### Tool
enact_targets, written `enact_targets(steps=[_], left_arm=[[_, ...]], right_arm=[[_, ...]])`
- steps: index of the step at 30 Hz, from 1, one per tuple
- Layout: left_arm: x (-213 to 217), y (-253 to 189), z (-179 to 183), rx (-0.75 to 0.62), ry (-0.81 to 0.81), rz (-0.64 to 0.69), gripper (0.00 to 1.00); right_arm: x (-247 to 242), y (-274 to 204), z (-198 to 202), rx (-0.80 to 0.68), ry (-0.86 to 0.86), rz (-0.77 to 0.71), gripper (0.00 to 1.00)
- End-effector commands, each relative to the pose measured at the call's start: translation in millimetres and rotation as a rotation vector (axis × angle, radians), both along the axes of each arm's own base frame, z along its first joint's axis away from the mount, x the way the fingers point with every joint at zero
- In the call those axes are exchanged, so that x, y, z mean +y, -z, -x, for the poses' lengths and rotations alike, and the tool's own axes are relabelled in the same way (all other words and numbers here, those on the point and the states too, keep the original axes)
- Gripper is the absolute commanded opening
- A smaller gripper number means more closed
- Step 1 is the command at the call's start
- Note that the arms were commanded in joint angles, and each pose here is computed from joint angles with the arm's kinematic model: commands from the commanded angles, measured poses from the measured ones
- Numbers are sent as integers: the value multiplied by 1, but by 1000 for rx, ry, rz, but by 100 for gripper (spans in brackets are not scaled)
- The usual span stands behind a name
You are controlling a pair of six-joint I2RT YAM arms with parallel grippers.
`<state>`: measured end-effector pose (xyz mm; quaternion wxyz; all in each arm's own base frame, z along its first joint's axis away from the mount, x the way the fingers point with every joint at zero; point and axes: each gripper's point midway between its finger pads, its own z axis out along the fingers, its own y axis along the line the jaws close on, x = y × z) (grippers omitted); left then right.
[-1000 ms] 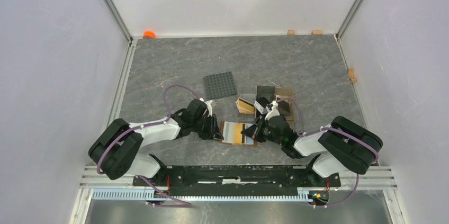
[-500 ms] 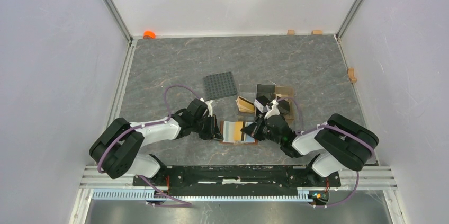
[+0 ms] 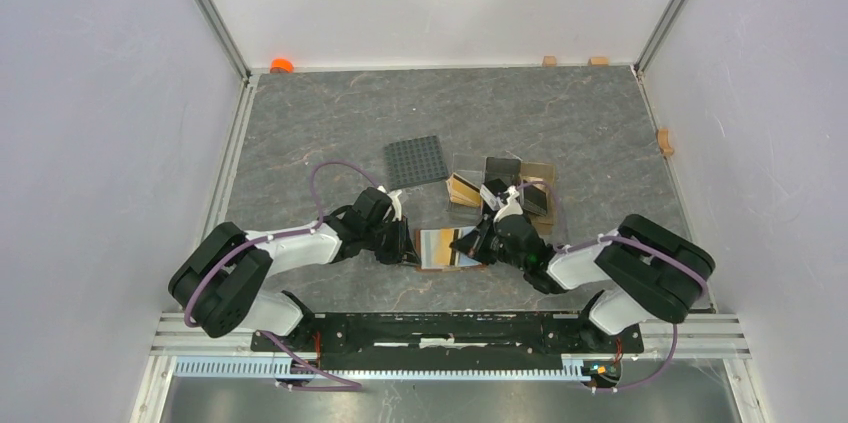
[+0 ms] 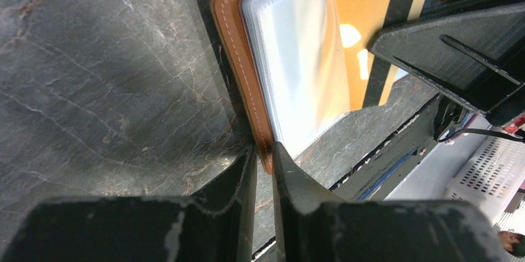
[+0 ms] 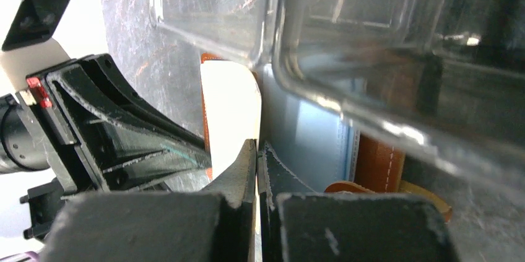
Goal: Put the credit cards into the card holder
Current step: Insert the credit card into the card holder.
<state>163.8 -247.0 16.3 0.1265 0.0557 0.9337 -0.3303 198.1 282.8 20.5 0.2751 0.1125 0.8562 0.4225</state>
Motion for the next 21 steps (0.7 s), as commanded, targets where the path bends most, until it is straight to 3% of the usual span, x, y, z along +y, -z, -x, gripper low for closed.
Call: enact_targets(steps=[1, 8, 21], left_arm=[[11, 8, 3, -21, 5, -53, 22], [10, 8, 3, -19, 9, -49, 21], [6, 5, 3, -37, 35, -28, 20]], right_arm=[[-44, 46, 32, 127, 19, 215, 0], [-50, 44, 33, 129, 19, 250, 0], [-14, 45, 40, 157, -135, 170, 0]])
